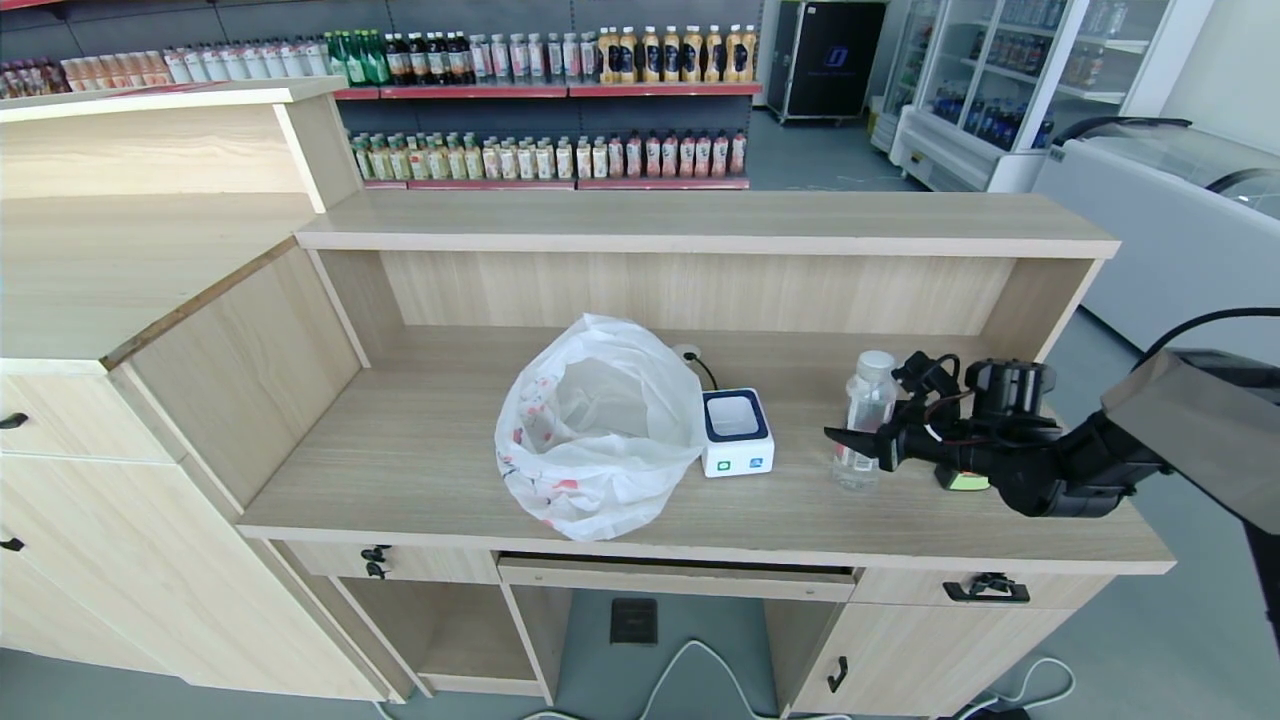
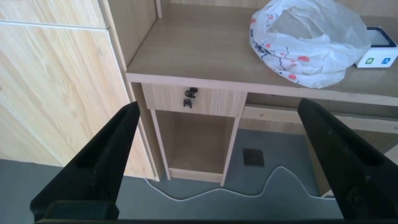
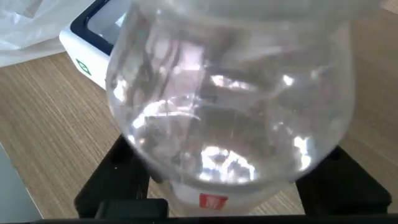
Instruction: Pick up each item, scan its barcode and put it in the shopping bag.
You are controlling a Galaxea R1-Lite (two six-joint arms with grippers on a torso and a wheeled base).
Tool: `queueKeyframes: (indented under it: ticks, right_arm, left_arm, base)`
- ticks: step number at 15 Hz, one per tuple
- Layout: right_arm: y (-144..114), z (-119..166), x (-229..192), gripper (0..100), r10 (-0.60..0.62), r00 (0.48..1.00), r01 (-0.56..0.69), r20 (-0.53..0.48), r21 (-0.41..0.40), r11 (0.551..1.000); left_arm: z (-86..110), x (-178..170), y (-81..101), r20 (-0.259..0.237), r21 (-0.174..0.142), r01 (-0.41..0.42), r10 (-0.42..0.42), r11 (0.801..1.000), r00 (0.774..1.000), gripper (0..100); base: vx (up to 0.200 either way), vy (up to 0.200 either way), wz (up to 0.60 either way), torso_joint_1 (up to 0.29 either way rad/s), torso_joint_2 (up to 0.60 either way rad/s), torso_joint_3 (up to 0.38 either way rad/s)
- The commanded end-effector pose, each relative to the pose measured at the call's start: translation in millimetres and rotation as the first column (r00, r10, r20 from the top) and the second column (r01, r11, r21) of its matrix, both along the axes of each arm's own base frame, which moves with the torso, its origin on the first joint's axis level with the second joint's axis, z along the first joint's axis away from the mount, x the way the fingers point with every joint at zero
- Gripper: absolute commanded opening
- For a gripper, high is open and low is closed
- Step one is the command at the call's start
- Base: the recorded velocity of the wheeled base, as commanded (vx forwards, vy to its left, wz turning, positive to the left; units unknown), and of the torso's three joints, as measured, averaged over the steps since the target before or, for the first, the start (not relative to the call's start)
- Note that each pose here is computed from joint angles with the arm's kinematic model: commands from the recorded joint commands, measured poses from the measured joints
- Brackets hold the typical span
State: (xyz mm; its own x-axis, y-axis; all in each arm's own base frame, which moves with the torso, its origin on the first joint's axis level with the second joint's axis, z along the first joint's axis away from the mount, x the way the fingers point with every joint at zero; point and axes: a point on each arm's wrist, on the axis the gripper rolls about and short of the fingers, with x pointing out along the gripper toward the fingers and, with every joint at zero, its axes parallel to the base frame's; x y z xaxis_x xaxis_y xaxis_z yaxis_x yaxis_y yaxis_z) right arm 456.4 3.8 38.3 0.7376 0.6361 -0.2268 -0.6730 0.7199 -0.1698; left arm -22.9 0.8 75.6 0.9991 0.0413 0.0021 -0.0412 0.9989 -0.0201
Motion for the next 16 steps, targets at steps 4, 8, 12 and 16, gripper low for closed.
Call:
queueKeyframes:
  ticks: [4, 8, 12, 16]
  right_arm:
    - [-8.6, 22.5, -3.6, 0, -0.030, 0.999, 0.029, 0.021, 0.035, 0.999]
    - [-24.4, 70.4, -31.1, 0, -0.092, 0.996, 0.091, 0.007, 0.116, 0.989]
    - [-11.3, 163.9, -93.8, 0, -0.087, 0.994, 0.107, -0.070, 0.374, 0.921]
    - [30.7, 247.6, -198.3, 0, 0.119, 0.986, -0.030, -0.119, 0.572, 0.819]
  left_arm:
    - [0.0, 0.0, 0.0, -0.001, 0.000, 0.000, 0.000, 1.000, 1.000, 100]
    - [0.0, 0.0, 0.0, -0.001, 0.000, -0.002, 0.002, 1.000, 1.000, 100]
    - [0.0, 0.0, 0.0, -0.001, 0.000, -0.002, 0.002, 1.000, 1.000, 100]
    - [0.0, 0.0, 0.0, -0.001, 0.000, 0.000, 0.000, 1.000, 1.000, 100]
  base:
    - [0.000, 0.000, 0.00, 0.000, 0.00, 0.000]
    - [0.000, 0.000, 0.00, 0.000, 0.00, 0.000]
    - [0.000, 0.000, 0.00, 0.000, 0.00, 0.000]
    - [0.000, 0.000, 0.00, 0.000, 0.00, 0.000]
